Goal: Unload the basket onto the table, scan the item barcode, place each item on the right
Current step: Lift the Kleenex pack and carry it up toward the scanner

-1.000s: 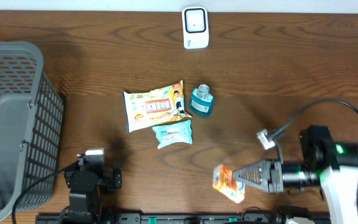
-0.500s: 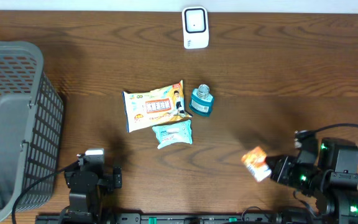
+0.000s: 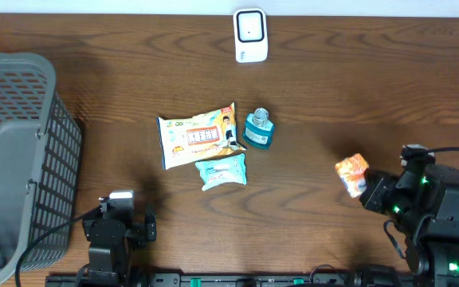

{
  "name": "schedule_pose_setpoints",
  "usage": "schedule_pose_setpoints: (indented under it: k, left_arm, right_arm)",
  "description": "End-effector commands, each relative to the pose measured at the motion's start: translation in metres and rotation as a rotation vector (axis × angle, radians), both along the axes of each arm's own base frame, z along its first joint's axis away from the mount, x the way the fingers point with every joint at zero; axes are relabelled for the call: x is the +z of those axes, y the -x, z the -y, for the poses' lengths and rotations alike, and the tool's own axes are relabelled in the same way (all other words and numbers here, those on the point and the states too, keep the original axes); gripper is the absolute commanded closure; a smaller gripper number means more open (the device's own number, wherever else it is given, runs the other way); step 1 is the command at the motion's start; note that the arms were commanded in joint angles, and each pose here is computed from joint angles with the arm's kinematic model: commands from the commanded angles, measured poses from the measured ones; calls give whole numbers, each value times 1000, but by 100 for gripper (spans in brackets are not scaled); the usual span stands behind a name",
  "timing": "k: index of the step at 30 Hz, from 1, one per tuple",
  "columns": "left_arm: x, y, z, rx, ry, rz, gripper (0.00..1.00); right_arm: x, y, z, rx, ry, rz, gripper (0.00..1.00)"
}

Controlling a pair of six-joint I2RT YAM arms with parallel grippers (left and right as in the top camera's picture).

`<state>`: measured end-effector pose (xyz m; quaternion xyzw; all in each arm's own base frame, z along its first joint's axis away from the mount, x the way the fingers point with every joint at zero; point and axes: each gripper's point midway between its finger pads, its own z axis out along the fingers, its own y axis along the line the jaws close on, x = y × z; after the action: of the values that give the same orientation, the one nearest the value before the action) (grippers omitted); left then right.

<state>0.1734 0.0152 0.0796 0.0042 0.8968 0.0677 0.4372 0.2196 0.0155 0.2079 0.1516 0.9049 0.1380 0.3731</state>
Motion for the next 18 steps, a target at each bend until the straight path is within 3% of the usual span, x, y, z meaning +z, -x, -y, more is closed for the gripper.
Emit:
schedule_pose_setpoints:
  k: [1,6,13,18]
  left_arm:
    - [-3,2,-1,2,-8,-12,2]
    - [-3,2,-1,2,-8,-12,2]
    - [-3,2,-1,2,-8,-12,2]
    - [-3,2,-1,2,-8,-12,2]
  right_arm:
    - [2,-9,-1,76,61,29,99]
    - [20,-19,-62,402,-154,114,99]
    - [5,-55,-63,424,-188,88,99]
    - [-8,-94,-49,343,-162,89,99]
